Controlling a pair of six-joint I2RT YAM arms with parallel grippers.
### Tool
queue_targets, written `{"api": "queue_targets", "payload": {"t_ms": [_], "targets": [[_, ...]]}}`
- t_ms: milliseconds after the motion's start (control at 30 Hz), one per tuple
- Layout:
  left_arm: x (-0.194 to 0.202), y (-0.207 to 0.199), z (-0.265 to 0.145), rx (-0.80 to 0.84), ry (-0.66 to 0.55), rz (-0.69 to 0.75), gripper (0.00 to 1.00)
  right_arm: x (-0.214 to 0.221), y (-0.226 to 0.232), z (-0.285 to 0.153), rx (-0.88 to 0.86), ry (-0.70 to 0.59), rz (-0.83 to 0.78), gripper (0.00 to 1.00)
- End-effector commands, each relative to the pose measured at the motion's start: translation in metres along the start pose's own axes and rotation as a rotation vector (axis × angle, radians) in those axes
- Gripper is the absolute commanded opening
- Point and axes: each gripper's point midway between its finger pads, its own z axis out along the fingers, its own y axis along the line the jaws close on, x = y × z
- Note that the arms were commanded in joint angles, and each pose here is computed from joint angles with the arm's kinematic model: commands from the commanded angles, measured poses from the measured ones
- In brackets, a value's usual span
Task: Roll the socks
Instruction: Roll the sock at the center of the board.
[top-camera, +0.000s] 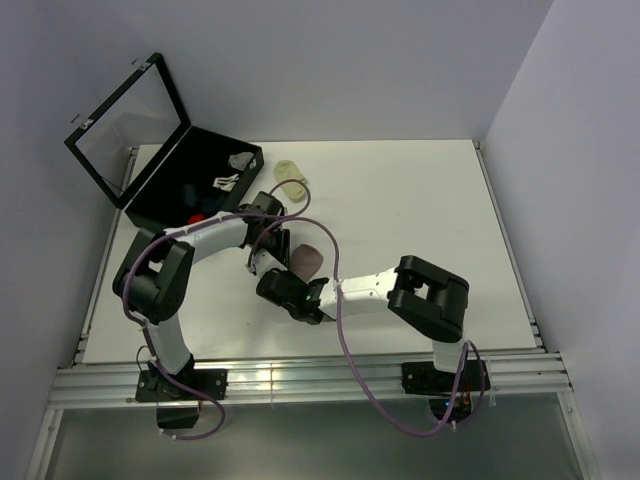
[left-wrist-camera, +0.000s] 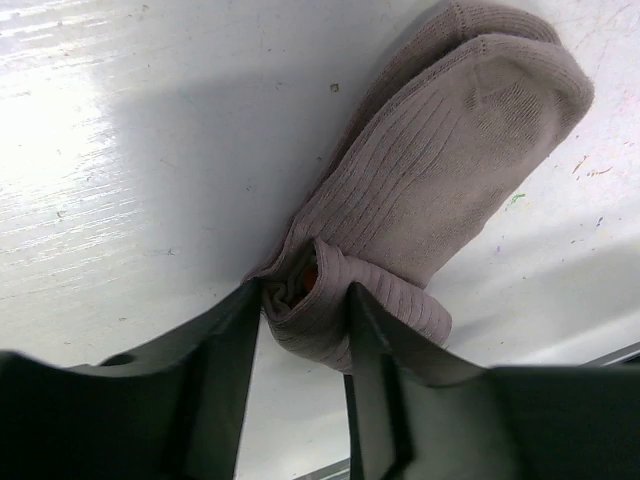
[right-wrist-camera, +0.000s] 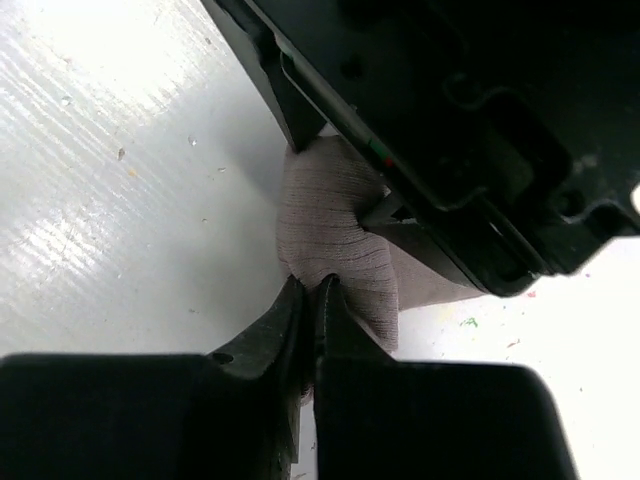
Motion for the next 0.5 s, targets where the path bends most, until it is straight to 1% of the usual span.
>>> {"api": "queue_targets", "payload": {"t_ms": [0,67,100,133,167,200,233,300,367,433,467], "targets": [[-0.001,0.011,-0.003,-0.035,-0.020,0.011,0.50,0.049,0.001,0.002,-0.091,0.157,0.005,0.00],[-0.014,0.005,-0.017,0.004,-0.081,-0.009,0.55,0.042,0.003,-0.002,-0.149,0.153,0.035,0.00],[-0.019,0.002,-0.022,0.022,-0.101,-0.036,0.57,0.033,0.011,-0.008,-0.220,0.143,0.064,0.00],[-0.027,0.005,-0.028,0.031,-0.129,-0.066,0.58,0.030,0.008,-0.008,-0.251,0.148,0.090,0.00],[-0.036,0.003,-0.040,0.052,-0.175,-0.080,0.60,0.026,0.010,-0.011,-0.283,0.146,0.105,0.00],[-0.039,0.006,-0.044,0.059,-0.192,-0.115,0.61,0.018,0.009,-0.014,-0.310,0.135,0.134,0.00],[-0.045,0.013,-0.050,0.060,-0.219,-0.152,0.61,0.013,0.018,-0.019,-0.387,0.137,0.150,0.00],[-0.053,0.019,-0.063,0.071,-0.273,-0.202,0.62,0.006,0.014,-0.021,-0.444,0.139,0.200,0.00],[-0.061,0.030,-0.079,0.061,-0.339,-0.252,0.63,0.002,0.021,-0.027,-0.542,0.150,0.233,0.00],[-0.061,0.043,-0.082,0.045,-0.374,-0.314,0.63,-0.004,0.016,-0.026,-0.592,0.154,0.288,0.00],[-0.055,0.050,-0.086,0.035,-0.394,-0.336,0.63,-0.006,0.021,-0.033,-0.666,0.162,0.309,0.00]]}}
